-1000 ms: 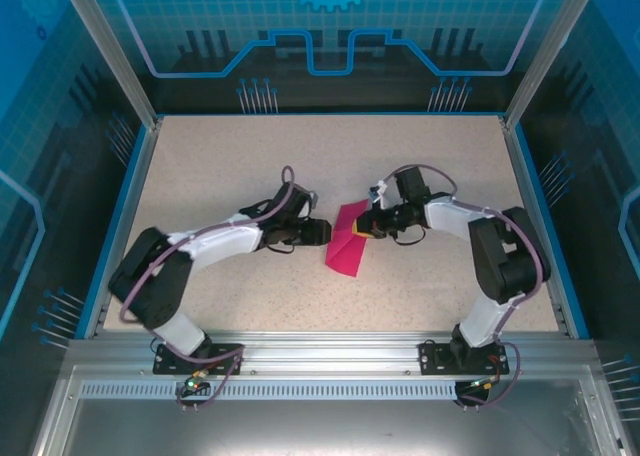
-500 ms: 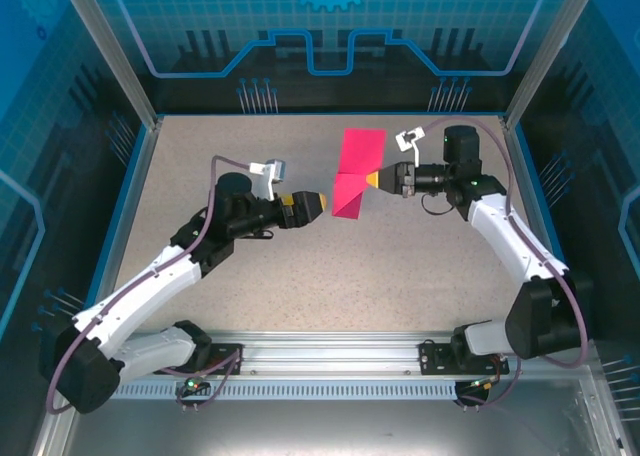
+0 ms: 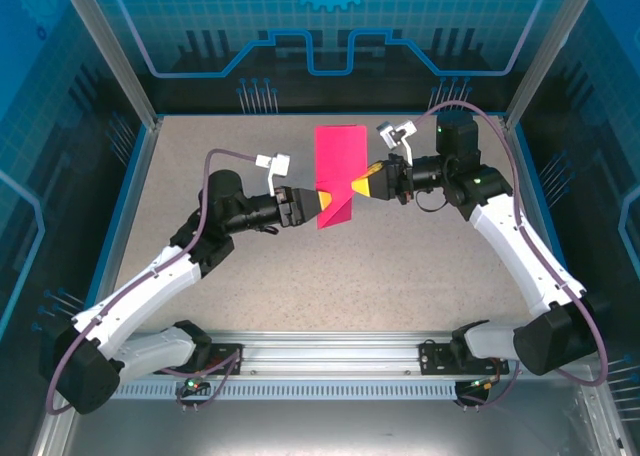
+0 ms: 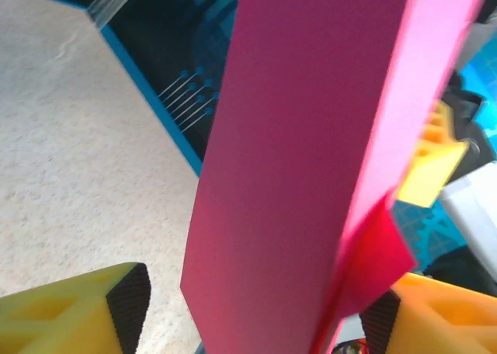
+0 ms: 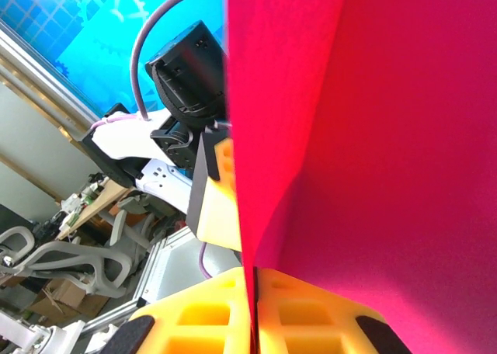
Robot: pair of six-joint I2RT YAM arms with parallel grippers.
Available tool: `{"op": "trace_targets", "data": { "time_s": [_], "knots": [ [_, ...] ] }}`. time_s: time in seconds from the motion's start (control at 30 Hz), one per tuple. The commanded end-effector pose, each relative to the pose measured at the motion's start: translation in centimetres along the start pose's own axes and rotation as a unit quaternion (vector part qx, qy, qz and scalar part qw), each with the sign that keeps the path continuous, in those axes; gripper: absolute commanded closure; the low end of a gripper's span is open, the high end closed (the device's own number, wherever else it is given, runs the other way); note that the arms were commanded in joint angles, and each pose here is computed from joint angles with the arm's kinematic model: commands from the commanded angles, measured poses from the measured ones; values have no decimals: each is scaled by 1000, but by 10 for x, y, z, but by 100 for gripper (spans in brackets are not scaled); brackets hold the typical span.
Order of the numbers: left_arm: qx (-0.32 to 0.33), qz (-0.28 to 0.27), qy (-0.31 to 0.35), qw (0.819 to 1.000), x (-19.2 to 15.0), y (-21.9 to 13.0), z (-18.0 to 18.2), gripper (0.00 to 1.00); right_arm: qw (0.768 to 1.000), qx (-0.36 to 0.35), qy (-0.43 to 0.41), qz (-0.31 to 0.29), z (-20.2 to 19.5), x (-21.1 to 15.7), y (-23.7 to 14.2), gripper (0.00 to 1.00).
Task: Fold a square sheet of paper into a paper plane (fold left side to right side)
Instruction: Turn over the paper at the center of the table.
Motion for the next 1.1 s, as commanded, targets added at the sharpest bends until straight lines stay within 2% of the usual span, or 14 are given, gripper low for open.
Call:
{"op": "trace_targets", "data": {
  "time_s": [0.0, 0.13, 0.37, 0.47, 0.53, 0.6, 0.67, 0.73, 0.77, 0.83, 0.93, 1.0, 1.07],
  "knots": [
    [-60, -9, 27, 998, 8, -7, -29, 40, 1000, 17, -3, 9, 9, 0, 1, 92],
    [-58, -10, 32, 998, 7, -10, -30, 57, 1000, 12, -2, 8, 8, 0, 1, 92],
    [-47, -5, 29, 998, 5, -9, -25, 76, 1000, -2, 9, 5, 0, 0, 0, 92],
    [-34, -4, 28, 999, 4, -8, -20, 83, 1000, -14, 14, 3, -4, -1, -1, 88],
    [-12, -3, 26, 1000, 3, -9, -14, 83, 999, -30, 19, -1, -8, -2, -4, 81],
    [33, -2, 22, 999, 1, -10, -2, 87, 997, -66, 29, -6, -17, -4, -10, 69],
    [94, 5, 19, 995, -6, -13, 14, 90, 992, -119, 47, -12, -30, -8, -20, 60],
    [176, 9, 22, 984, -14, -19, 32, 94, 982, -177, 66, -21, -45, -12, -34, 56],
    [226, 12, 26, 974, -18, -23, 43, 95, 971, -223, 79, -24, -55, -17, -43, 51],
    [311, 22, 43, 949, -26, -29, 57, 98, 938, -330, 102, -21, -75, -28, -63, 50],
    [439, 43, 89, 893, -38, -33, 69, 100, 867, -476, 147, -17, -100, -48, -99, 47],
    [530, 64, 96, 840, -43, -37, 80, 100, 806, -564, 180, -14, -112, -67, -127, 44],
    [606, 84, 105, 784, -47, -39, 88, 100, 772, -602, 203, -18, -118, -80, -143, 43]
  ]
}}
Point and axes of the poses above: each hand's point on the last joint's axis, 136 mm out from that joint toward the fingers, its own y axis out along the fingers, its own z axis along the line the jaws close on, x = y × z, the point moved 4 cm from there along -y, back along the fingers, and after that the axes turned 2 degrees about y, right-handed, at the moved point
